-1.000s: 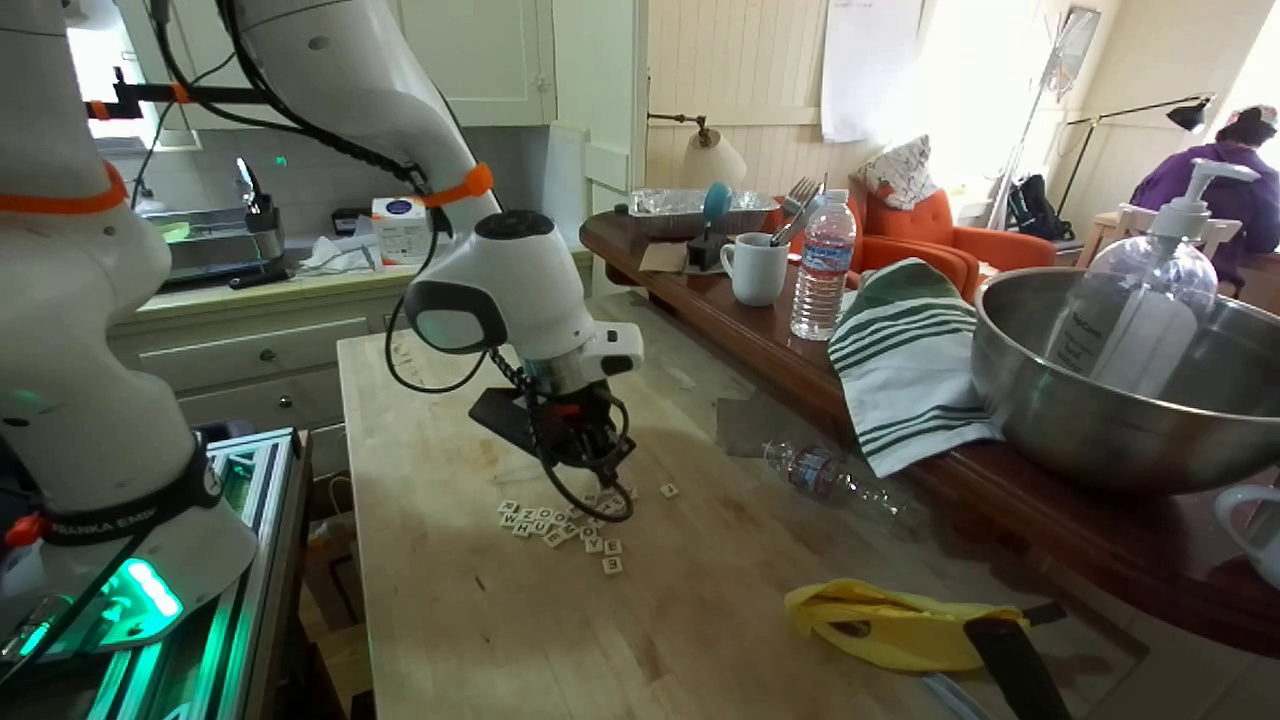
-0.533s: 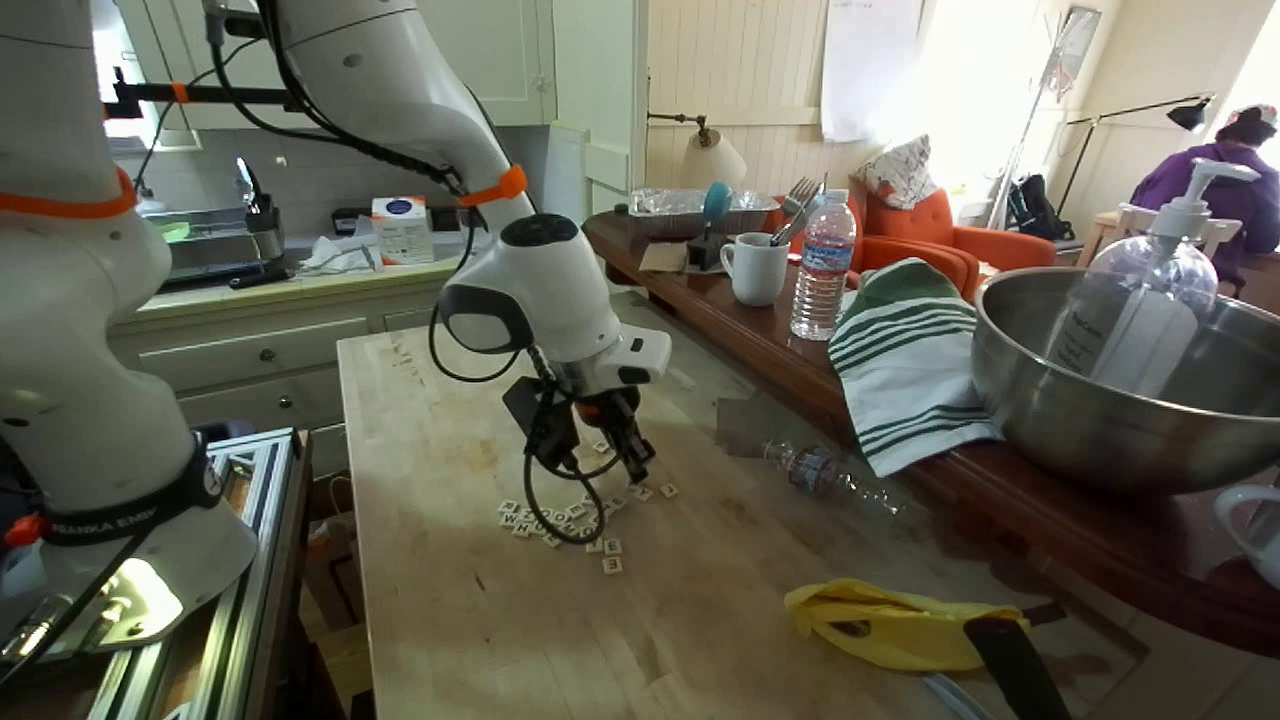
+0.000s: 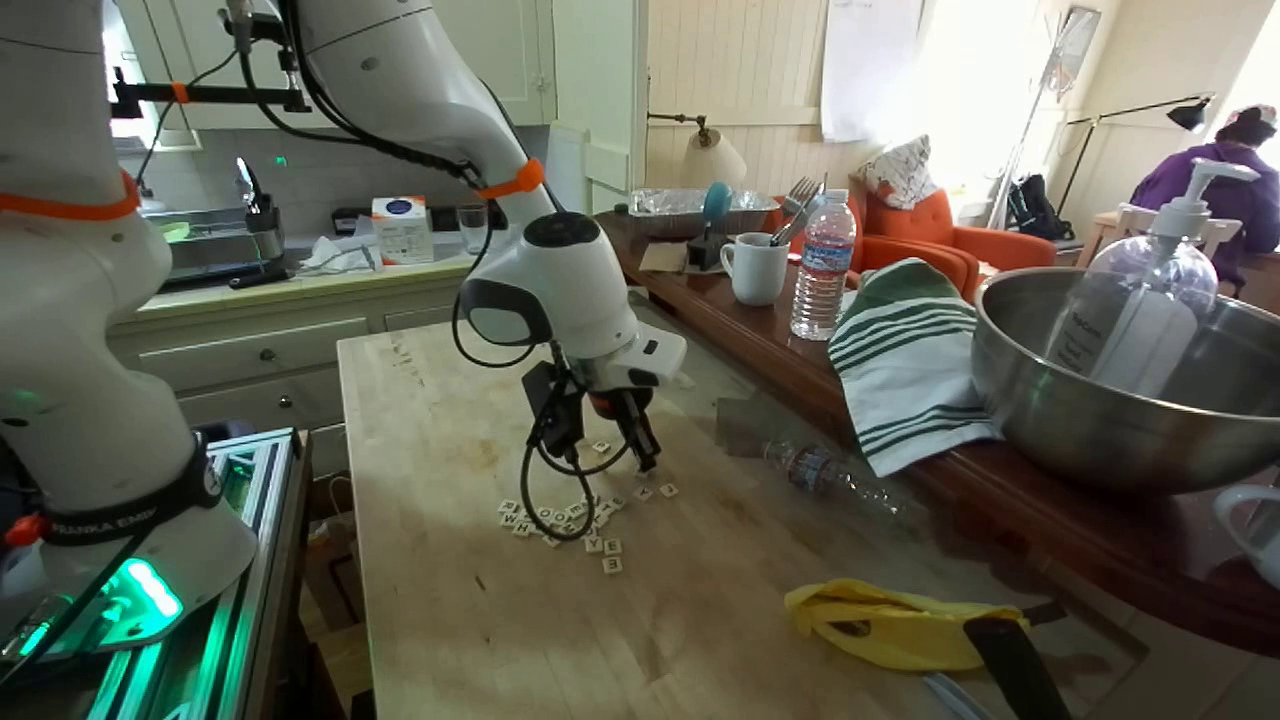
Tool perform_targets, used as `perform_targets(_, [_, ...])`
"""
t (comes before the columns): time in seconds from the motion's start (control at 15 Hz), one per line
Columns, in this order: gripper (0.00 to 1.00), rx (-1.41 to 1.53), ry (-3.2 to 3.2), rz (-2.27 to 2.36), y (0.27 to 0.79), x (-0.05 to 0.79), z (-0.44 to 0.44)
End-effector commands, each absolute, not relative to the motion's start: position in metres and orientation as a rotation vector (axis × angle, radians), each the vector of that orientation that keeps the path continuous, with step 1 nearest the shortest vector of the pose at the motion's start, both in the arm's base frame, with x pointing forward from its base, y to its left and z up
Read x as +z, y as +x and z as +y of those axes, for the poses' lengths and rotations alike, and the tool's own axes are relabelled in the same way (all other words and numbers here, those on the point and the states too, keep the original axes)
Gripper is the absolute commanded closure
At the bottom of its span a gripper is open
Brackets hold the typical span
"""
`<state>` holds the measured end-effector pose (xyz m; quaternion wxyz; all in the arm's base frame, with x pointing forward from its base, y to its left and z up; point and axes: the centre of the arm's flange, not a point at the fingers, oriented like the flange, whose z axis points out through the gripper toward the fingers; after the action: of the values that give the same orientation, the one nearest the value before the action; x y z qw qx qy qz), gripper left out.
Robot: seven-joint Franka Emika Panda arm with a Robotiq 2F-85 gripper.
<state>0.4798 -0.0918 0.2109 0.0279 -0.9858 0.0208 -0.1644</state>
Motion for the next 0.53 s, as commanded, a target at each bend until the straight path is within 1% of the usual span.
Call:
perform_targets(0.0, [1.00, -0.351, -2.966, 0.171, 0.478, 0.186, -0.082])
perform_targets(0.47, [1.00, -0.299, -2.937, 0.300, 0.476, 0.201, -0.073])
